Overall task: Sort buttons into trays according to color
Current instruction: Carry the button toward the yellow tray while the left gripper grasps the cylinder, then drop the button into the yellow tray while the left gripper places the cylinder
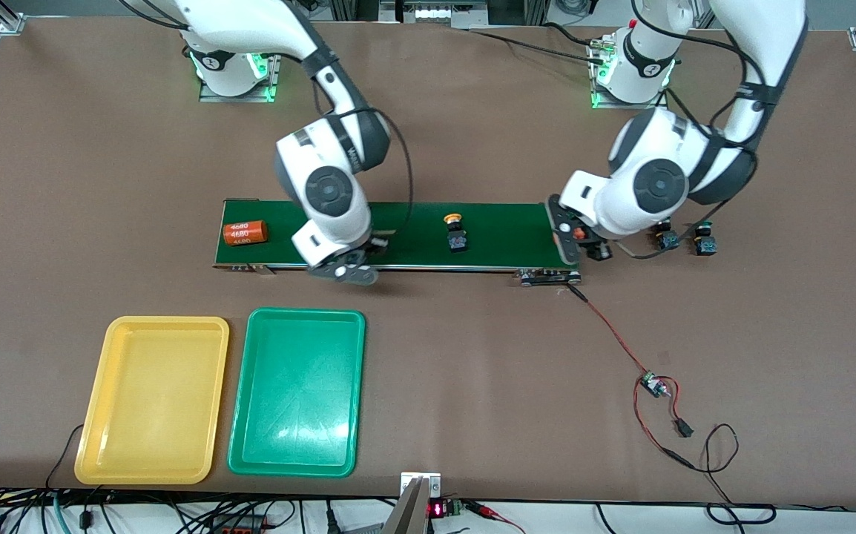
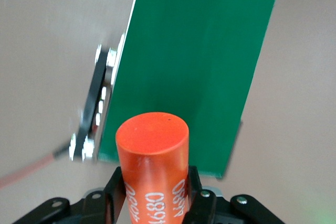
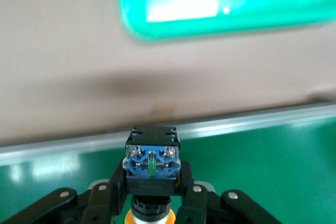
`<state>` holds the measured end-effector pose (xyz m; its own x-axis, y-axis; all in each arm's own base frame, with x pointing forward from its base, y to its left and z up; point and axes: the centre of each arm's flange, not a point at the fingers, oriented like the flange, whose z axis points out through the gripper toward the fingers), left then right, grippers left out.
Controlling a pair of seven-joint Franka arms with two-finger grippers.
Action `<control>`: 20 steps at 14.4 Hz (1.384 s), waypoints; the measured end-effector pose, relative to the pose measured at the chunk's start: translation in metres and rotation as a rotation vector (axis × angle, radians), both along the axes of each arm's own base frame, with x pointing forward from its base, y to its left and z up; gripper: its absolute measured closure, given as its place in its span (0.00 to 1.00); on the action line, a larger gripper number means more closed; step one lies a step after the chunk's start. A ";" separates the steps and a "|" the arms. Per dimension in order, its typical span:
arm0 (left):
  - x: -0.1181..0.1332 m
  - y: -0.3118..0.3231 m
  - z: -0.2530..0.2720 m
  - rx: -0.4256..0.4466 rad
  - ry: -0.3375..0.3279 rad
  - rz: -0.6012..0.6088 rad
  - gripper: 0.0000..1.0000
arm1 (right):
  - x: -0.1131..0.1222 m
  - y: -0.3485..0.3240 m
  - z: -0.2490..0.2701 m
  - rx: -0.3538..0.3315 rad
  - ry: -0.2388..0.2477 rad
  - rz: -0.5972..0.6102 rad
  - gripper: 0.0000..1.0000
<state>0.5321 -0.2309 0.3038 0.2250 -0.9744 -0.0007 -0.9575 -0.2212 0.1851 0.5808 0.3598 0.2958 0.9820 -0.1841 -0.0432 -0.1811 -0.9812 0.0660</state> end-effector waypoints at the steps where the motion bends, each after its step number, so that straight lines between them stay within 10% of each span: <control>1: 0.001 -0.006 -0.005 -0.018 -0.017 -0.036 0.50 | 0.020 -0.022 0.019 -0.006 -0.027 -0.040 0.57; 7: -0.003 -0.030 -0.031 -0.060 -0.037 -0.116 0.46 | 0.103 -0.183 0.054 -0.075 -0.095 -0.149 0.57; 12: 0.001 -0.026 -0.022 -0.060 -0.058 -0.111 0.06 | 0.141 -0.271 0.024 -0.112 -0.083 -0.059 0.57; 20: 0.050 0.140 0.008 0.049 -0.093 0.230 0.00 | 0.176 -0.311 -0.061 -0.176 -0.098 0.141 0.57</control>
